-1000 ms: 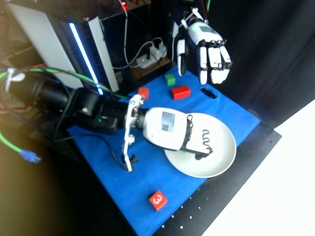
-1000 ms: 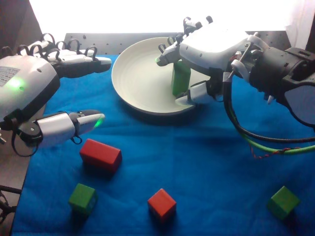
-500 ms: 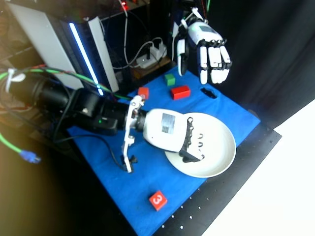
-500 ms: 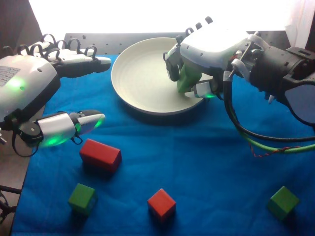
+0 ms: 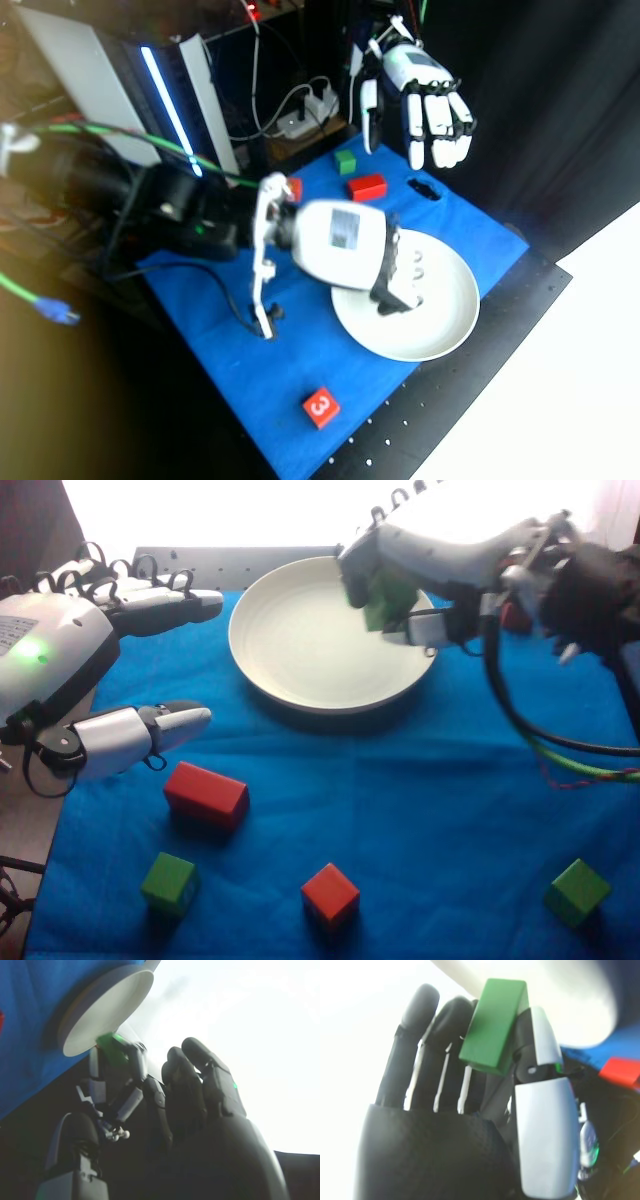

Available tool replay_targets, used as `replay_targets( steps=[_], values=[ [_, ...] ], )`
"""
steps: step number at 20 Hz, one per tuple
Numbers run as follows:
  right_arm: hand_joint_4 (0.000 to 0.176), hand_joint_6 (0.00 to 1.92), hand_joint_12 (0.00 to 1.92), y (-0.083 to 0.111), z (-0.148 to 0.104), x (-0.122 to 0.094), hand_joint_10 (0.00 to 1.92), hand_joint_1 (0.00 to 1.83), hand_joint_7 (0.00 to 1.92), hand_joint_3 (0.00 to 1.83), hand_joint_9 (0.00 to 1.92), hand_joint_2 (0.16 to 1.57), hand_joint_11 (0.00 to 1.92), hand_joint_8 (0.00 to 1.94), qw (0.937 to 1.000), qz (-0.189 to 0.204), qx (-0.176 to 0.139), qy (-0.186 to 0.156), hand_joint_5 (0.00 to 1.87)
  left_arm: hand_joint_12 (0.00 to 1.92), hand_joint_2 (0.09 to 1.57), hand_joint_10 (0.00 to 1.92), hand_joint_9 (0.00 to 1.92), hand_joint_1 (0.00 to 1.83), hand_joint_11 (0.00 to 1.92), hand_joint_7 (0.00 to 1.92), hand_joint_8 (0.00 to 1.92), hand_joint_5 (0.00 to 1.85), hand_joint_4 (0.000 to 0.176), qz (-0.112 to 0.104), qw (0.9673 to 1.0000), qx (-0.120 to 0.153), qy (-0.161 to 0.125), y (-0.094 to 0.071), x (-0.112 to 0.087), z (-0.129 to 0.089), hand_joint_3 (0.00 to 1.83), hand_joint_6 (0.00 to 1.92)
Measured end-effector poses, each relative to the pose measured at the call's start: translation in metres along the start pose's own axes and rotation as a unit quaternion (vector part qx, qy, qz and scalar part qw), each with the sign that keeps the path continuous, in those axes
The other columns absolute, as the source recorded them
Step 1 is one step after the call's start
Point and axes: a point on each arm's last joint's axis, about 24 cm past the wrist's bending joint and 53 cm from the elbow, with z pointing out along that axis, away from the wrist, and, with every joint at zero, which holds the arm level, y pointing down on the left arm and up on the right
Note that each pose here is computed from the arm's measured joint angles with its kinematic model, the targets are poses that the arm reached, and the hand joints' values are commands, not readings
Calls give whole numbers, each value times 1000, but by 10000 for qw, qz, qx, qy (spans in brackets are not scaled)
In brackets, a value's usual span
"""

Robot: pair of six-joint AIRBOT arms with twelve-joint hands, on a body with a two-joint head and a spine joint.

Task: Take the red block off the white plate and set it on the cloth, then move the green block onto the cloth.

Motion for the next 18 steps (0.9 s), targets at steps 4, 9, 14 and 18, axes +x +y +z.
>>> replay_targets(
  steps=[4, 9, 14, 18],
  values=[
    [0, 970, 1658, 13, -21, -26, 1476, 1370, 902, 0, 815, 1162, 705, 1154, 9991, -118, -210, -340, 855, 751, 1123, 1, 380, 718, 113, 355, 0, 505, 74, -34, 10000, -5, 45, -2, 4, -3, 0, 1],
    [0, 845, 1884, 38, -54, -55, 1824, 1258, 910, 0, 1009, 1164, 1006, 1405, 9954, -142, -516, -797, 906, 765, 1122, 1, 371, 720, 88, 348, 0, 501, 91, 12, 9999, -116, -29, 6, -4, -7, 0, 0],
    [0, 925, 1892, 35, -91, -57, 1635, 1248, 933, 7, 1020, 1163, 955, 1416, 9939, -194, -505, -960, 873, 966, 1119, 7, 418, 696, 64, 369, 0, 479, 104, 2, 9999, -115, -12, 5, -3, -9, 0, 0],
    [0, 985, 1860, 37, -118, -51, 1504, 1365, 932, 2, 799, 1167, 837, 1223, 9932, -128, -530, -1031, 807, 869, 1116, 8, 456, 733, 170, 406, 2, 510, 98, 34, 9998, -180, -66, 10, -7, -11, 3, 2]
  ],
)
